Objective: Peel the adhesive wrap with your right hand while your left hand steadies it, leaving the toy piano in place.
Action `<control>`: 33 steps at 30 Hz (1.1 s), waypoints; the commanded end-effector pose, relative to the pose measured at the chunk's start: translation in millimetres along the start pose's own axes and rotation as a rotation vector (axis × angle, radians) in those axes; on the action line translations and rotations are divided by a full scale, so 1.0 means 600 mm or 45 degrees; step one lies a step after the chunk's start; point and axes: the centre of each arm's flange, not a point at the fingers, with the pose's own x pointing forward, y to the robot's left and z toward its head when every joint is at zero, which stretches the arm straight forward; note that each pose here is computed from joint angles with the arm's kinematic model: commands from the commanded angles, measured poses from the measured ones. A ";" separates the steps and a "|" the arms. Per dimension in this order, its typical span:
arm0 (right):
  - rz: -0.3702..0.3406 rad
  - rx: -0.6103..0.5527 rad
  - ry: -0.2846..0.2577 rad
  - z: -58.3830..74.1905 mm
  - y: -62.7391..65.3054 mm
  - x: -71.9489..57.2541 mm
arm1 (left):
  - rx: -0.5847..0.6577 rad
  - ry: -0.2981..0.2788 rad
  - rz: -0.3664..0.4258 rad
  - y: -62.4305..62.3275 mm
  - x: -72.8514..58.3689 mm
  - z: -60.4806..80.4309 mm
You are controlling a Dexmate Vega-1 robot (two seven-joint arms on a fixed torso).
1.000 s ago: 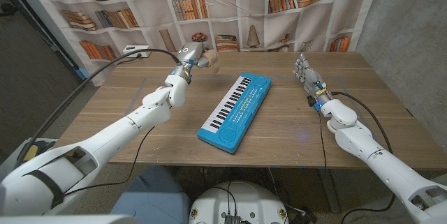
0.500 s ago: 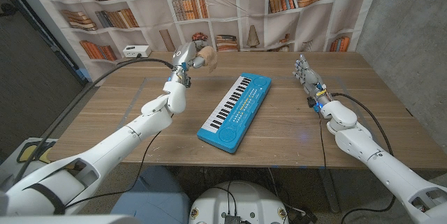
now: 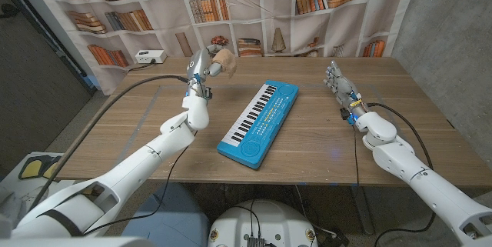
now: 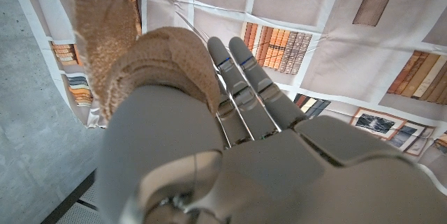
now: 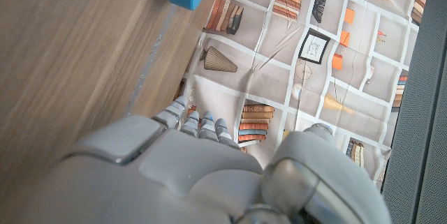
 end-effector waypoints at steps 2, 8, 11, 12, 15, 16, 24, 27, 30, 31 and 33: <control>0.004 -0.012 0.012 0.003 0.000 -0.001 | -0.112 0.033 0.055 -0.007 -0.008 -0.007; 0.012 -0.019 0.011 0.005 0.003 0.002 | -0.195 0.056 0.093 -0.005 -0.006 -0.006; 0.015 -0.027 0.012 0.005 0.004 0.003 | -0.245 0.075 0.109 -0.005 -0.005 -0.007; 0.019 -0.032 0.011 0.006 0.005 0.003 | -0.262 0.082 0.116 -0.005 -0.005 -0.007; 0.019 -0.043 0.017 0.006 0.006 0.003 | -0.311 0.106 0.138 -0.004 -0.004 -0.009; 0.020 -0.042 0.017 0.006 0.007 0.003 | -0.323 0.114 0.143 -0.004 -0.004 -0.010; 0.022 -0.047 0.021 0.006 0.010 0.002 | -0.312 0.093 0.169 -0.012 -0.008 -0.009; 0.021 -0.046 0.023 0.006 0.012 0.002 | -0.343 0.105 0.176 -0.018 -0.010 -0.009; 0.023 -0.055 0.025 0.007 0.014 0.001 | -0.384 0.128 0.187 -0.021 -0.011 -0.010; 0.026 -0.059 0.024 0.007 0.014 0.000 | -0.399 0.135 0.190 -0.021 -0.011 -0.010; 0.027 -0.065 0.026 0.007 0.016 0.000 | -0.424 0.144 0.188 -0.021 -0.009 -0.010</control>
